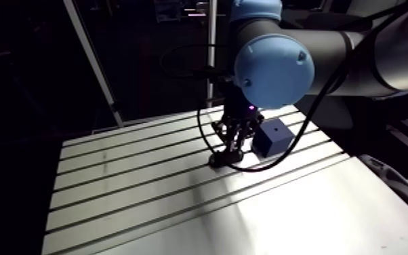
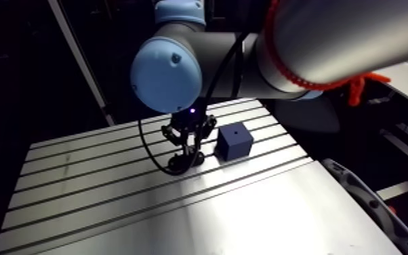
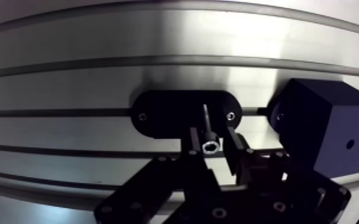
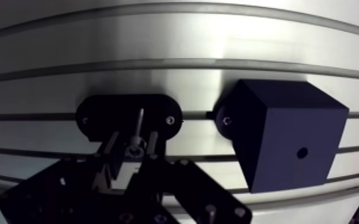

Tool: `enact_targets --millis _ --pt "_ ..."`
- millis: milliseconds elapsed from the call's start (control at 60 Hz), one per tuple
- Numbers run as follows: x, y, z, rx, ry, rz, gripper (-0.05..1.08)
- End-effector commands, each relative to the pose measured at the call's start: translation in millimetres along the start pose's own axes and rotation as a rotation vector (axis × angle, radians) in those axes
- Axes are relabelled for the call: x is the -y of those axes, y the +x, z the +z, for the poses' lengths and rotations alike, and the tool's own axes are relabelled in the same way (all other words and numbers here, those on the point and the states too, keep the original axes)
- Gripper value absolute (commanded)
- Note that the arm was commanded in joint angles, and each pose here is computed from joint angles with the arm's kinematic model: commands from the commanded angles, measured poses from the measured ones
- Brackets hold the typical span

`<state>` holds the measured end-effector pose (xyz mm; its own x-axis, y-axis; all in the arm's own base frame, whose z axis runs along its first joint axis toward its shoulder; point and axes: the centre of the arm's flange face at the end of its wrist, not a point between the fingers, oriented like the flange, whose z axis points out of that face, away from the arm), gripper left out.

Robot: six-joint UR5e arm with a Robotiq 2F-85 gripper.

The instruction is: Pick up the M10 bolt and insert it into the hole until fully seated.

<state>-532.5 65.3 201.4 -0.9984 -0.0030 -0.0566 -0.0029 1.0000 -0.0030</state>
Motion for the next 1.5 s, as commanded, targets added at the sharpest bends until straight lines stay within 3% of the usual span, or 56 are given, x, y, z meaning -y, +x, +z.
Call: enact_targets --millis 17,950,1183,1500 --pt "0 0 1 0.002 0.001 -0.001 0.67" --pt "0 6 -10 -0.022 0.000 -0.004 0.85" --pt "-2 16 -34 -0.050 -0.013 -0.007 0.88" --pt "-8 30 -81 -0.070 -0.013 -0.008 0.97"
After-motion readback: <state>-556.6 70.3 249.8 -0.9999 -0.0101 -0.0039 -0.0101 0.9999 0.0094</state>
